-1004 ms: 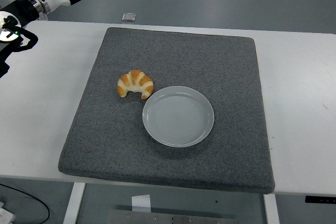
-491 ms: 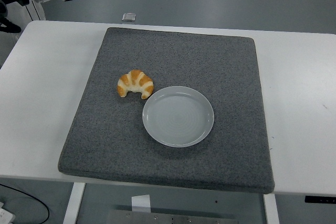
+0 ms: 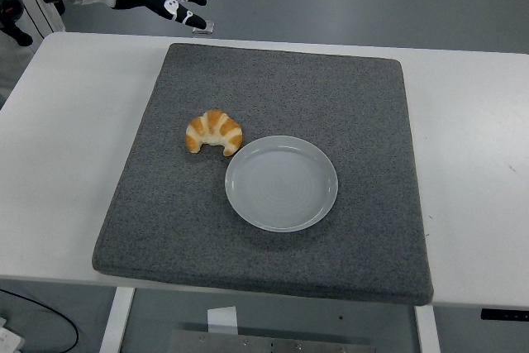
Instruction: Place the bread on the plate
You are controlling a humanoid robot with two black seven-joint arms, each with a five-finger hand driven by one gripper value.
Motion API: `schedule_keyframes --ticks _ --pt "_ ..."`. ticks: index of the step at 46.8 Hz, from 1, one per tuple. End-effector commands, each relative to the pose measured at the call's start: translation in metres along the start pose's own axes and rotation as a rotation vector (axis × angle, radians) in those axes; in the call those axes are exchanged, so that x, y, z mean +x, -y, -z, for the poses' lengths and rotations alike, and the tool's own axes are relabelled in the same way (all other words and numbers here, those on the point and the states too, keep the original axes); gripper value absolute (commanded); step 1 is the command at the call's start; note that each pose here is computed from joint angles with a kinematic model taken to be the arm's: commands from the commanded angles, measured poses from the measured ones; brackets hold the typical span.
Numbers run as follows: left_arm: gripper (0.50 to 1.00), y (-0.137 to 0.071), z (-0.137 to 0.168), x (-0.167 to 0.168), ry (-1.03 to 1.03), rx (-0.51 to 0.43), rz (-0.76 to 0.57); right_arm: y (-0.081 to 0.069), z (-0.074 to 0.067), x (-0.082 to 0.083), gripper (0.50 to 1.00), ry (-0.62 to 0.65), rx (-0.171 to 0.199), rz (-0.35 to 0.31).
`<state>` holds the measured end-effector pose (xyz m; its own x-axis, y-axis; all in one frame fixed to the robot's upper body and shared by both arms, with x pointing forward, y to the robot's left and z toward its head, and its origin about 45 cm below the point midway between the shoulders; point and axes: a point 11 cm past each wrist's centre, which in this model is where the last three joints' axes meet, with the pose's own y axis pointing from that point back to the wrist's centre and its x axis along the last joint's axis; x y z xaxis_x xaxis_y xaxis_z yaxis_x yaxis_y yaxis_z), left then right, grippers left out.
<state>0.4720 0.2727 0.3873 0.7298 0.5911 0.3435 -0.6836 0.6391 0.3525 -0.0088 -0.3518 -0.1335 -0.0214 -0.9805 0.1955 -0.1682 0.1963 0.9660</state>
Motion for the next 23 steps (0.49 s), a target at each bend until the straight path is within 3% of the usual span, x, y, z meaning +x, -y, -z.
schedule_keyframes --ticks 1,23 --pt "0.898 -0.001 0.0 -0.004 0.07 0.029 0.005 0.0 0.0 0.0 0.932 0.0 0.0 0.0" --pt "0.919 0.012 0.025 -0.041 0.405 0.148 -0.071 0.0 0.0 0.0 0.932 0.0 0.0 0.0"
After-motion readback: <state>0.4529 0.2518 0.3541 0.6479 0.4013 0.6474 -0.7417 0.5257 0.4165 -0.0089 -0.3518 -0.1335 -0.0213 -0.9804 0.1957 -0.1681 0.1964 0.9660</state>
